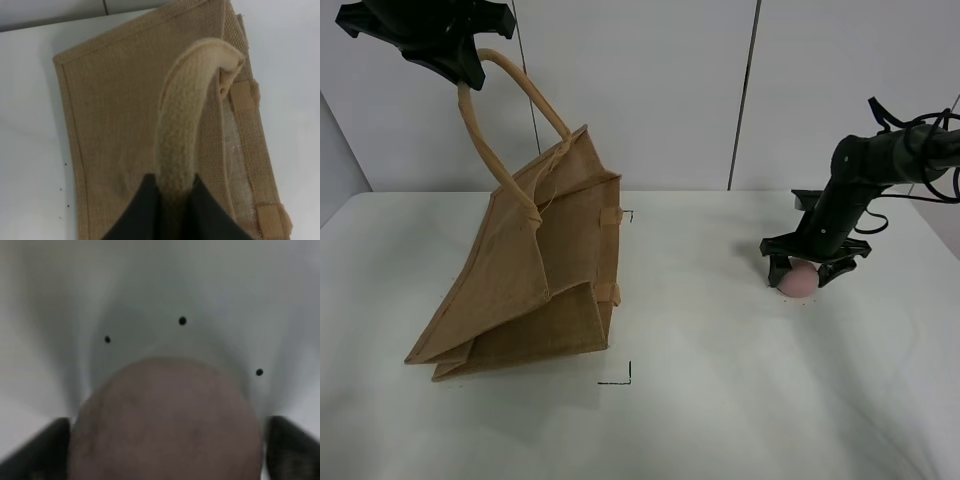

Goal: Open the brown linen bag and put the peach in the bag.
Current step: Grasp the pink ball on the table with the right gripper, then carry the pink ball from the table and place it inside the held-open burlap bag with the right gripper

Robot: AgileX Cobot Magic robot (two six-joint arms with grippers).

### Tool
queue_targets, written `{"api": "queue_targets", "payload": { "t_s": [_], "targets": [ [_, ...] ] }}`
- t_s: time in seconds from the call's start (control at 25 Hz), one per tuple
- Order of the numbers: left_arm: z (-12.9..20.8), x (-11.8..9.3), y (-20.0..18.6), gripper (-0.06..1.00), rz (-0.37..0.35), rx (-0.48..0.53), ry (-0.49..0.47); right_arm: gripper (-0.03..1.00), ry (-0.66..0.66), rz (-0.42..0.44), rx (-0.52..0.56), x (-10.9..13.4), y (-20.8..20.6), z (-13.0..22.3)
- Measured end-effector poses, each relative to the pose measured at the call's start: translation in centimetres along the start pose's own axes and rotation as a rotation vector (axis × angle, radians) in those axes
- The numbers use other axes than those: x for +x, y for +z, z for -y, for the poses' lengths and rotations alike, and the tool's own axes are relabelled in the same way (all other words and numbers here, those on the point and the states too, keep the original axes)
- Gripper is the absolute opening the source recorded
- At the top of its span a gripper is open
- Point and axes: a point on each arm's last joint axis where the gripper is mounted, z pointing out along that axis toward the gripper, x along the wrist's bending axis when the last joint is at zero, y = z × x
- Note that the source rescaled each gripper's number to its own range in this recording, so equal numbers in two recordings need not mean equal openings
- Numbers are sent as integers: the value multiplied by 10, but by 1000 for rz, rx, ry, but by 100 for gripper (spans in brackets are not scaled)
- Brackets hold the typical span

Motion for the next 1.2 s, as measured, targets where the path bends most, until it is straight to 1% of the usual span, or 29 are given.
{"api": "queue_targets", "payload": {
  "t_s": [0.08, 0.12, 0.16, 0.2, 0.24, 0.32, 0.4, 0.44, 0.52, 0.6, 0.68, 0.8, 1.0, 1.2],
  "targets": [
    [0, 0, 0, 0, 0, 0, 0, 46, -1, 0, -1, 0, 0, 0],
    [0, 0, 0, 0, 0, 0, 0, 28, -1, 0, -5, 0, -2, 0],
    [0, 0, 0, 0, 0, 0, 0, 13, -2, 0, -14, 1, -5, -1],
    [0, 0, 0, 0, 0, -1, 0, 4, -4, 0, -25, 1, -10, -3],
    [0, 0, 0, 0, 0, -1, 0, 0, -7, 0, -34, 2, -15, -4],
    [0, 0, 0, 0, 0, -1, 0, 0, -12, -2, -73, 4, -33, -10],
    [0, 0, 0, 0, 0, -1, 0, 0, -17, -19, -127, 8, -60, -18],
    [0, 0, 0, 0, 0, -1, 0, 0, -19, -39, -164, 12, -77, -21],
    [0, 0, 0, 0, 0, -1, 0, 0, -40, -108, -233, 22, -110, -28],
    [0, 0, 0, 0, 0, -1, 0, 0, -113, -172, -287, 37, -137, -30],
    [0, 0, 0, 0, 0, 0, 0, 0, -187, -233, -322, 59, -154, -32],
    [0, 0, -2, 0, 1, -4, 0, 0, -283, -317, -354, 98, -162, -31],
    [2, 1, -16, 0, 3, -32, -2, 0, -436, -383, -403, 166, -155, -22],
    [2, 1, -18, 0, 4, -35, -1, 0, -523, -467, -473, 231, -134, -12]
  ]
}}
